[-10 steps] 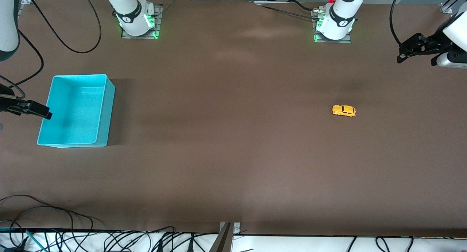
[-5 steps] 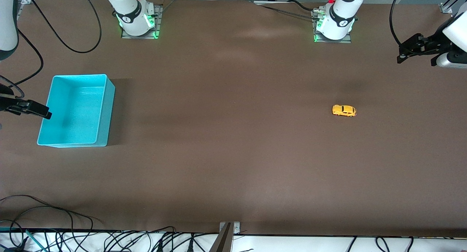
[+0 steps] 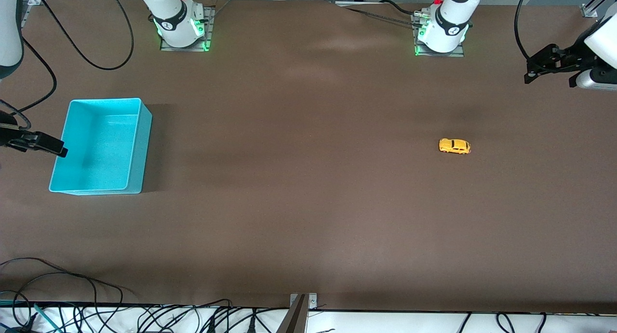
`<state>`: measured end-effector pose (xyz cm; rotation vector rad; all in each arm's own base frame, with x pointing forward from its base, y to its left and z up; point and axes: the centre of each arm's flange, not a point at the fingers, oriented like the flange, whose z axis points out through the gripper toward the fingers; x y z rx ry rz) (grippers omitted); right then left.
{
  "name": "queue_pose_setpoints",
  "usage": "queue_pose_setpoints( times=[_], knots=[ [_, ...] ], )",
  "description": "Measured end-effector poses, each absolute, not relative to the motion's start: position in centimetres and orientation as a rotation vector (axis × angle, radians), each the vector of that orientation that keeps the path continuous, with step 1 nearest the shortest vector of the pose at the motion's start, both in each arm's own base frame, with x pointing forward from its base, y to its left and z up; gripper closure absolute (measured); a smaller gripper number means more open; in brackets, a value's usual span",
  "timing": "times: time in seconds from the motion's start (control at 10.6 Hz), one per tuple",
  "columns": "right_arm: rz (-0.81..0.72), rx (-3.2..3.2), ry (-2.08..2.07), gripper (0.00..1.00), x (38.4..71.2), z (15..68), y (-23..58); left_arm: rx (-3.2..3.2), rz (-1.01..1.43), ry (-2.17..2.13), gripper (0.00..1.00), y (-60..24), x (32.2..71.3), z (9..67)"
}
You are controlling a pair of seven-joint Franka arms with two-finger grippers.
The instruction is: Wind up and store yellow beetle car
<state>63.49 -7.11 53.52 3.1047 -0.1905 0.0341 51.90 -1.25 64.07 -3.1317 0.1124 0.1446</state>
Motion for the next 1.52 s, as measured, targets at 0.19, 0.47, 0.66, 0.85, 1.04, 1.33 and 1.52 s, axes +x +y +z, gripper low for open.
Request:
queue_pose_setpoints(
  times=[0.19,0.47,0.66,0.85,1.04,1.33,1.52],
  knots=[
    [0.035,3.103,-0.196,0.00,63.5,53.6,-7.3,-3.132,0.145,0.112,0.00,-1.2,51.9,64.1],
    [0.038,3.101,-0.209,0.00,63.4,53.6,-7.8,-3.132,0.145,0.112,0.00,-1.2,51.9,64.1],
    [0.064,3.100,-0.209,0.00,63.5,54.4,-7.8,-3.132,0.145,0.112,0.00,-1.2,51.9,64.1],
    [0.084,3.099,-0.209,0.00,63.6,55.1,-7.8,-3.132,0.145,0.112,0.00,-1.2,51.9,64.1],
    [0.084,3.099,-0.209,0.00,63.6,55.1,-7.8,-3.132,0.145,0.112,0.00,-1.2,51.9,64.1],
    [0.084,3.100,-0.209,0.00,63.6,55.1,-7.8,-3.132,0.145,0.110,0.00,-1.2,51.9,64.1],
    [0.084,3.100,-0.209,0.00,63.6,55.1,-7.8,-3.132,0.145,0.109,0.00,-1.1,51.9,64.1]
  ],
)
